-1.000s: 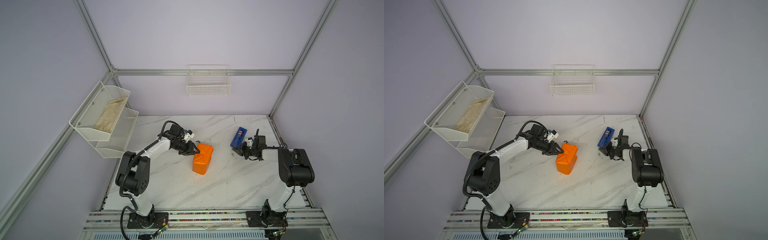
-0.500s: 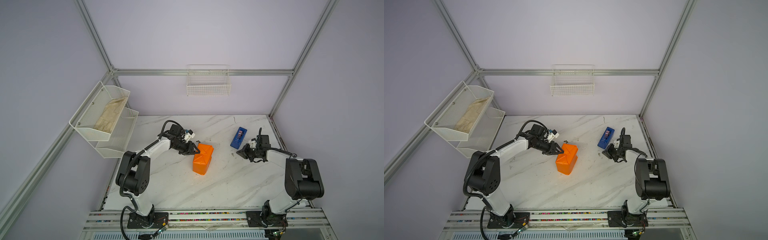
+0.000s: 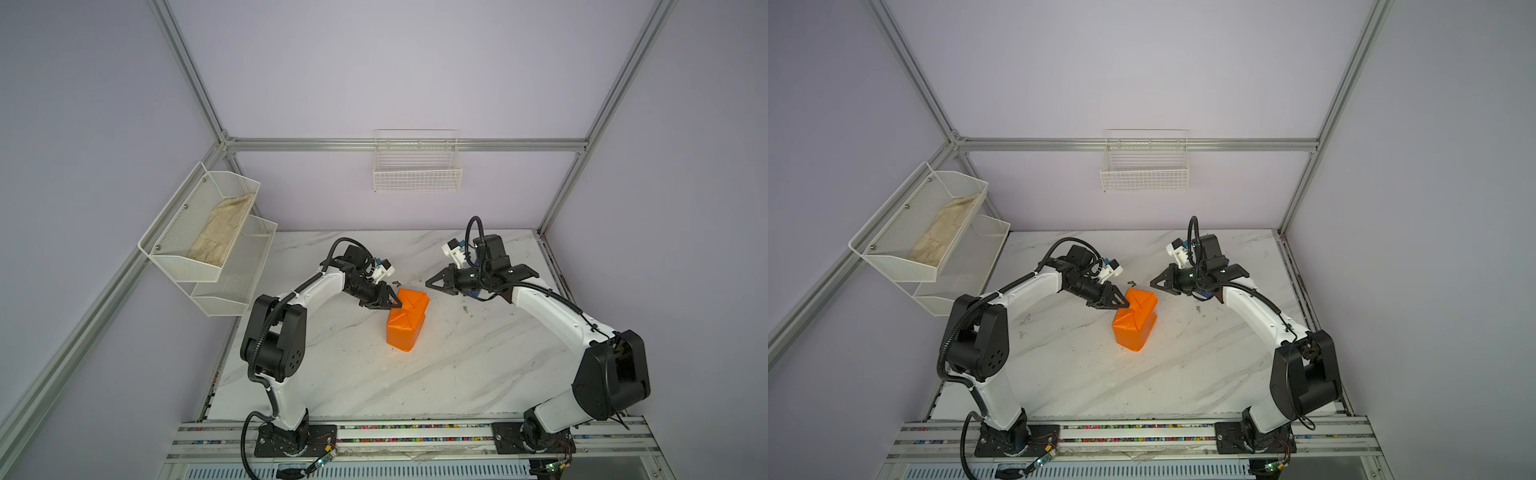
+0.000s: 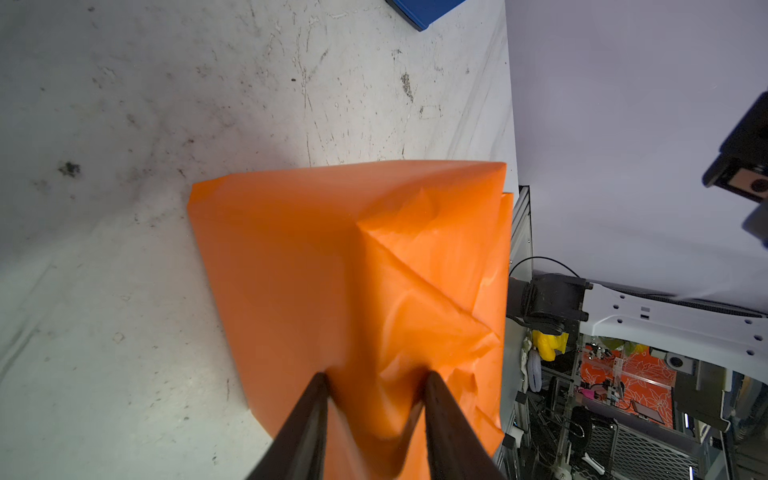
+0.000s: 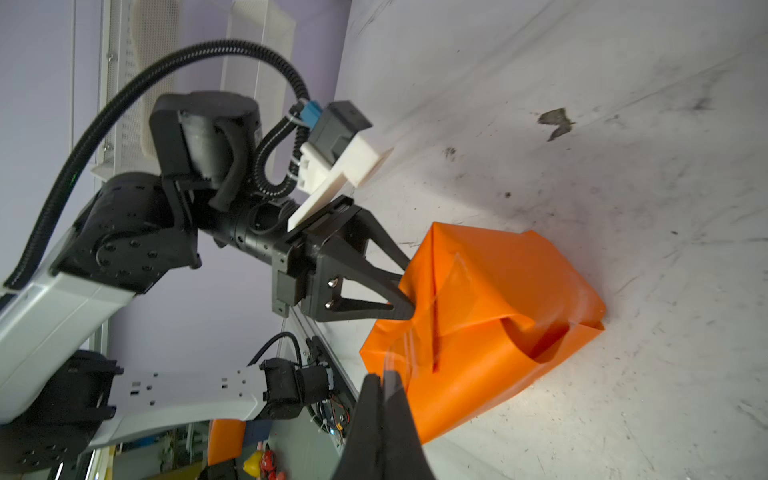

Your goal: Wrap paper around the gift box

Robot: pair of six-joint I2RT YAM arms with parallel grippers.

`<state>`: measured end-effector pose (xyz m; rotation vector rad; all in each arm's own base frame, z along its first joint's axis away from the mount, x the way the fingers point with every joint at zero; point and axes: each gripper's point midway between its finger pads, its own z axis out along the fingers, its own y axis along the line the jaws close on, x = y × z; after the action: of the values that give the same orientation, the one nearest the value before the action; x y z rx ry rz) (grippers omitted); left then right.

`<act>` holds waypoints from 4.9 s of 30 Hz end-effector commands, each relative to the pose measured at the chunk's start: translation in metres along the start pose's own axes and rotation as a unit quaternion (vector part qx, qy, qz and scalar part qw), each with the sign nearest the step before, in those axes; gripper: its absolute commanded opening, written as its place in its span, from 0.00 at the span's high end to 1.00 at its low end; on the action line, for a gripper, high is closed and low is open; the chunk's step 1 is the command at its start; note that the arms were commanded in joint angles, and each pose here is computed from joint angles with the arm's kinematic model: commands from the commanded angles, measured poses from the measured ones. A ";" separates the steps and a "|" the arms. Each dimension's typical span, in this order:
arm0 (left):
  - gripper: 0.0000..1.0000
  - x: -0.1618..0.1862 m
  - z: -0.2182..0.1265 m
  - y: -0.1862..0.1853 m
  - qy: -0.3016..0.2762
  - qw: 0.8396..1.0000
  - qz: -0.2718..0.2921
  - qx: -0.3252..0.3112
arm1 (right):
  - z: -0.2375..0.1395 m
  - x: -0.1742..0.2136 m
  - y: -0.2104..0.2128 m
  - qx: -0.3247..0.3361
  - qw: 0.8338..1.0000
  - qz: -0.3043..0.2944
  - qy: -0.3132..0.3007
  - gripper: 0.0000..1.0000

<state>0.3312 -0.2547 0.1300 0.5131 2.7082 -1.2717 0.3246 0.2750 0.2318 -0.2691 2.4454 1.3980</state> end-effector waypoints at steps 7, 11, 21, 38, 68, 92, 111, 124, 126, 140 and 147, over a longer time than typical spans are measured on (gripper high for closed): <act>0.64 0.031 0.021 0.022 0.073 0.996 0.001 -0.056 | 0.041 0.064 0.003 -0.004 0.986 -0.027 0.166 1.00; 0.64 0.033 0.020 0.023 0.075 0.996 0.001 -0.058 | 0.049 0.069 -0.002 0.015 0.980 -0.036 0.193 1.00; 0.64 0.036 0.020 0.023 0.078 0.995 0.002 -0.058 | 0.054 0.061 -0.014 0.056 0.979 -0.020 0.195 1.00; 0.64 0.034 0.018 0.019 0.075 0.996 0.007 -0.056 | 0.059 0.072 -0.053 0.130 0.966 0.015 0.223 1.00; 0.49 -0.042 -0.021 -0.051 -0.031 0.999 0.026 -0.025 | 0.060 0.089 -0.071 0.149 0.957 0.035 0.246 1.00; 0.54 -0.013 0.018 0.003 0.021 0.992 -0.012 -0.127 | 0.059 0.087 -0.070 0.152 0.957 0.036 0.244 1.00; 0.56 0.022 0.031 0.047 0.081 0.978 -0.042 -0.187 | 0.023 0.085 -0.018 0.122 0.970 0.081 0.193 0.65; 0.59 0.024 0.032 0.046 0.085 0.979 -0.043 -0.183 | 0.025 0.037 0.003 0.099 0.987 0.085 0.092 0.98; 0.59 0.025 0.032 0.046 0.085 0.978 -0.044 -0.183 | 0.039 0.029 0.002 0.077 0.989 0.093 0.088 1.00; 0.59 0.027 0.030 0.047 0.085 0.978 -0.047 -0.186 | 0.071 0.063 -0.058 0.108 0.976 0.136 0.133 1.00; 0.59 0.028 0.031 0.050 0.087 0.976 -0.049 -0.192 | 0.056 0.111 -0.052 0.098 0.969 0.144 0.174 1.00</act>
<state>0.3499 -0.2728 0.1311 0.4986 2.7941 -0.9768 0.2897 0.3112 0.1510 -0.1548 2.8026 1.3514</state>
